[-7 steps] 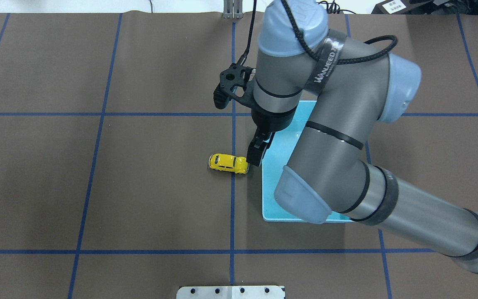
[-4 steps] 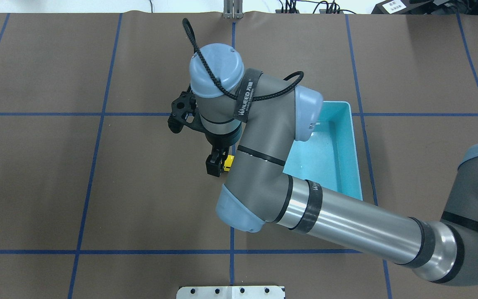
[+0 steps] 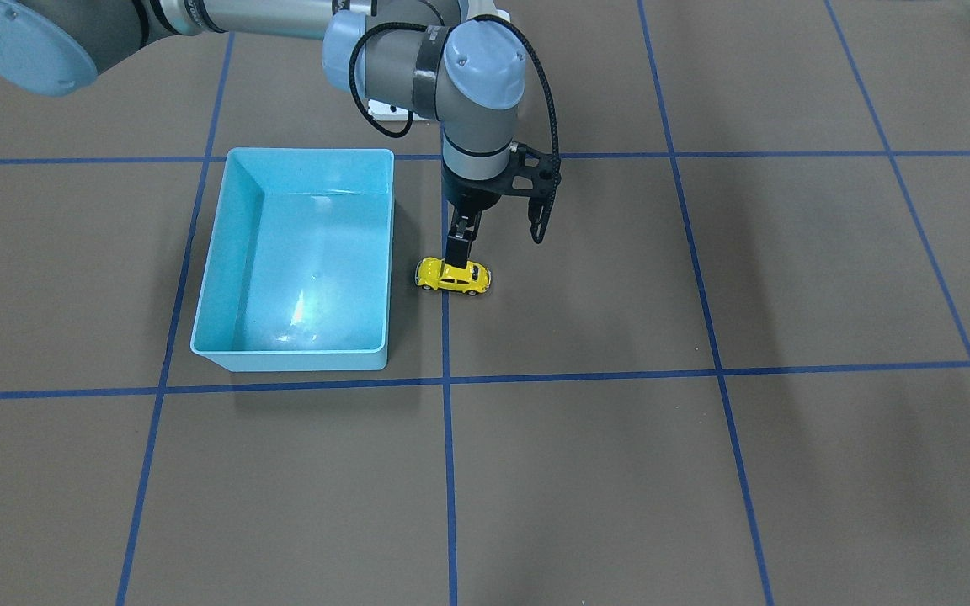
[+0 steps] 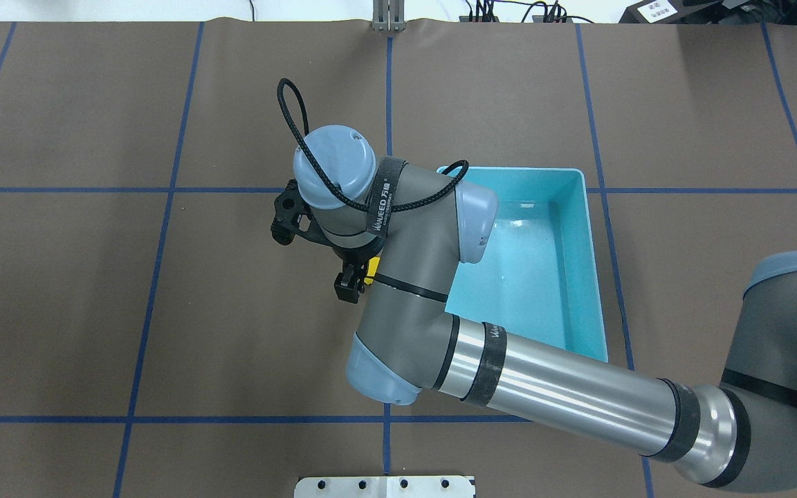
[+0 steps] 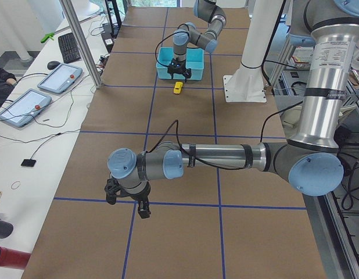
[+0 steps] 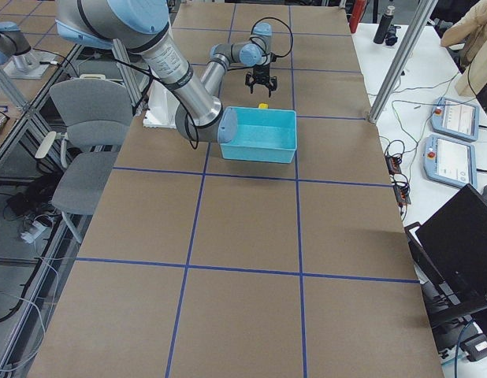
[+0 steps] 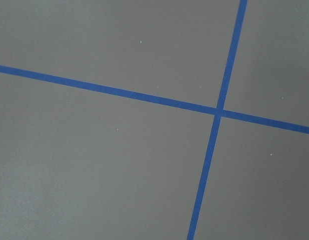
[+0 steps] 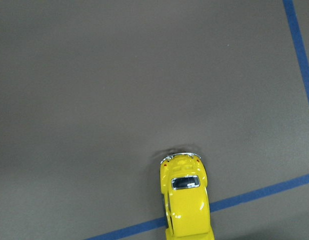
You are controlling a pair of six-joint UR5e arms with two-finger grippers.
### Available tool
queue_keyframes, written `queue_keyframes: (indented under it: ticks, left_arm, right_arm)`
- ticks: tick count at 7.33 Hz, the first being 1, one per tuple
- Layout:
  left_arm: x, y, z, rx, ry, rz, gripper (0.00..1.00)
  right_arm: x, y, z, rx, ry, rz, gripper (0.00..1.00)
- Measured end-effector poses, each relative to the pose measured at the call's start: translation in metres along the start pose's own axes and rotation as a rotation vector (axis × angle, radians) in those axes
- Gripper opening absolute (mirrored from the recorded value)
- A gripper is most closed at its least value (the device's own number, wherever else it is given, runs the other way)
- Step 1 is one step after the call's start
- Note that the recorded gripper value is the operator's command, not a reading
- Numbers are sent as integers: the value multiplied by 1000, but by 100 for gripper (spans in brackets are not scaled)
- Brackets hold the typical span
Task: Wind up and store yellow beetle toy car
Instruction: 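Grasp the yellow car with the right gripper and lift it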
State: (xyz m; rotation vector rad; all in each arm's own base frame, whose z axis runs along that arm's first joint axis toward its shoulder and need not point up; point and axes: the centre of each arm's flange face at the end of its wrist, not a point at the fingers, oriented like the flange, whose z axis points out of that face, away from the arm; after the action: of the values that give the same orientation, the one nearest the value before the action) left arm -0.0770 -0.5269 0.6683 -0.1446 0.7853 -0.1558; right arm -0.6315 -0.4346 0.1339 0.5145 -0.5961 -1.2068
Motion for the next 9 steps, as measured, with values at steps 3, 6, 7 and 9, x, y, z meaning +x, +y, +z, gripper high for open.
queue_keyframes:
  ticks: [3, 6, 7, 9]
  left_arm:
    - [-4, 11, 2, 0, 1, -2, 100]
    - [-5, 27, 3, 9, 0, 9, 100]
    - [-5, 27, 3, 17, 1, 18, 100]
    - [-5, 26, 3, 30, 2, 33, 100]
  right_arm:
    - [1, 8, 28, -7, 9, -14, 99]
    - [4, 11, 41, -13, 16, -11, 89]
    - [5, 11, 47, -11, 16, -9, 75]
    - [7, 14, 56, -9, 15, -5, 0]
